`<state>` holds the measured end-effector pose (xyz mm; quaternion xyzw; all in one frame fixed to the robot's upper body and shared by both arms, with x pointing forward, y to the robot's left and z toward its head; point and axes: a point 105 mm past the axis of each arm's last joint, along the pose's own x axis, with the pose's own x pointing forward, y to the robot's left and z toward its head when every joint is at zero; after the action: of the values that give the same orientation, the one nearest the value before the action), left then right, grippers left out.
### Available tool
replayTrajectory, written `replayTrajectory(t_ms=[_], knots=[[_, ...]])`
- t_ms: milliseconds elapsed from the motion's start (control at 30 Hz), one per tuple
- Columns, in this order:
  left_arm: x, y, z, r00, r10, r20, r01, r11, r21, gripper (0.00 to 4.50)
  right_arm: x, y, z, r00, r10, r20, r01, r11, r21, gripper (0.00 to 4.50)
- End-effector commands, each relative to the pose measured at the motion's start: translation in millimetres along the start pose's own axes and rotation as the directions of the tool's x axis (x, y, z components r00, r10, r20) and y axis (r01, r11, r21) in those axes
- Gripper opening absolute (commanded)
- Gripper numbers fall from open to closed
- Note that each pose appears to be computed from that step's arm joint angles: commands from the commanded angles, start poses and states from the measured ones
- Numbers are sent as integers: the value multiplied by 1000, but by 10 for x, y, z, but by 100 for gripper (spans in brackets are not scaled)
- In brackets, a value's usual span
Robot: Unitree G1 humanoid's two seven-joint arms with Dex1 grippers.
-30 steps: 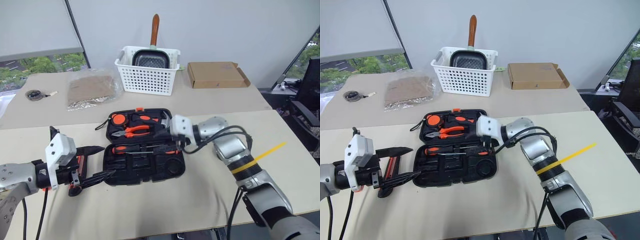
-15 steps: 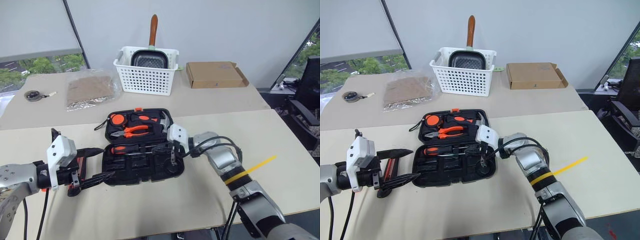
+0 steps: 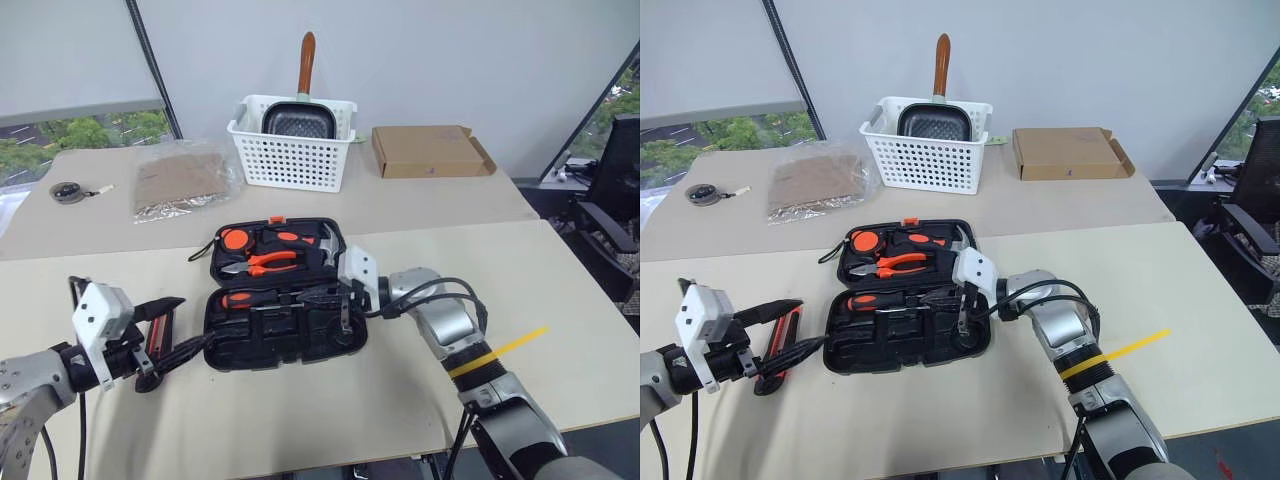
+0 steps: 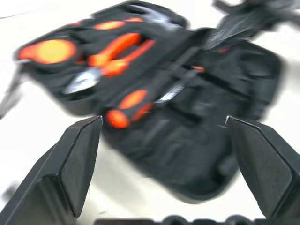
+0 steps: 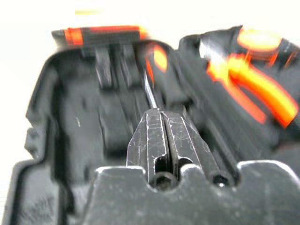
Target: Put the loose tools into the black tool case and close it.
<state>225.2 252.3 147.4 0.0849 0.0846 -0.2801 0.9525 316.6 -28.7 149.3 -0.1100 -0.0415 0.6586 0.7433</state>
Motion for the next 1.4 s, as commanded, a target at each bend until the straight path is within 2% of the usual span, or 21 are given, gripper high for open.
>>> replayTrajectory(t_ms=[33, 167, 333, 367, 467, 767, 800, 867, 967, 1100, 1167, 1233, 1300, 1367, 1400], knots=[[-198, 349, -20, 949, 314, 29, -314, 949, -4, 450, -215, -52, 379, 993, 25, 119, -21, 999, -33, 107], [-410, 637, -209, 846, 533, -6, -532, 843, -76, 450, -355, -39, 551, 984, 47, 172, -35, 997, -73, 247], [-485, 621, -494, 807, 577, -125, -588, 805, -82, 450, -573, 7, 550, 988, 105, 114, -92, 989, -115, 419], [-500, 623, -603, 788, 589, -178, -608, 789, -86, 450, -615, 3, 536, 990, 113, 84, -102, 987, -127, 449], [-519, 606, -786, 755, 600, -267, -643, 756, -120, 450, -677, -2, 518, 992, 124, 31, -119, 982, -147, 449], [-551, 694, -1021, 668, 659, -345, -739, 639, -211, 450, -684, 1, 557, 992, 123, 43, -115, 981, -157, 449], [-549, 685, -1045, 672, 650, -354, -735, 642, -217, 399, -691, 0, 562, 991, 123, 44, -114, 981, -157, 450], [-554, 683, -1067, 672, 647, -361, -736, 637, -229, 350, -708, -3, 575, 991, 124, 48, -115, 981, -155, 450], [-570, 711, -1066, 665, 657, -356, -743, 629, -227, 235, -722, -2, 596, 990, 127, 59, -117, 982, -149, 450], [-521, 751, -962, 701, 654, -284, -711, 675, -199, 85, -716, 12, 617, 988, 135, 81, -123, 983, -138, 450], [-384, 765, -656, 758, 641, -123, -652, 733, -194, 50, -714, 10, 633, 987, 131, 89, -118, 983, -140, 450], [-225, 726, -225, 807, 584, 92, -562, 806, -189, 51, -723, -4, 670, 987, 120, 107, -105, 984, -141, 450], [-92, 647, 130, 839, 484, 248, -454, 875, -171, 51, -739, -14, 689, 987, 108, 115, -93, 987, -134, 450], [36, 550, 371, 873, 363, 327, -340, 932, -125, 51, -759, -15, 678, 989, 97, 110, -84, 989, -123, 450], [133, 493, 429, 900, 295, 321, -274, 955, -110, 51, -773, -14, 666, 990, 89, 106, -76, 990, -118, 450]])
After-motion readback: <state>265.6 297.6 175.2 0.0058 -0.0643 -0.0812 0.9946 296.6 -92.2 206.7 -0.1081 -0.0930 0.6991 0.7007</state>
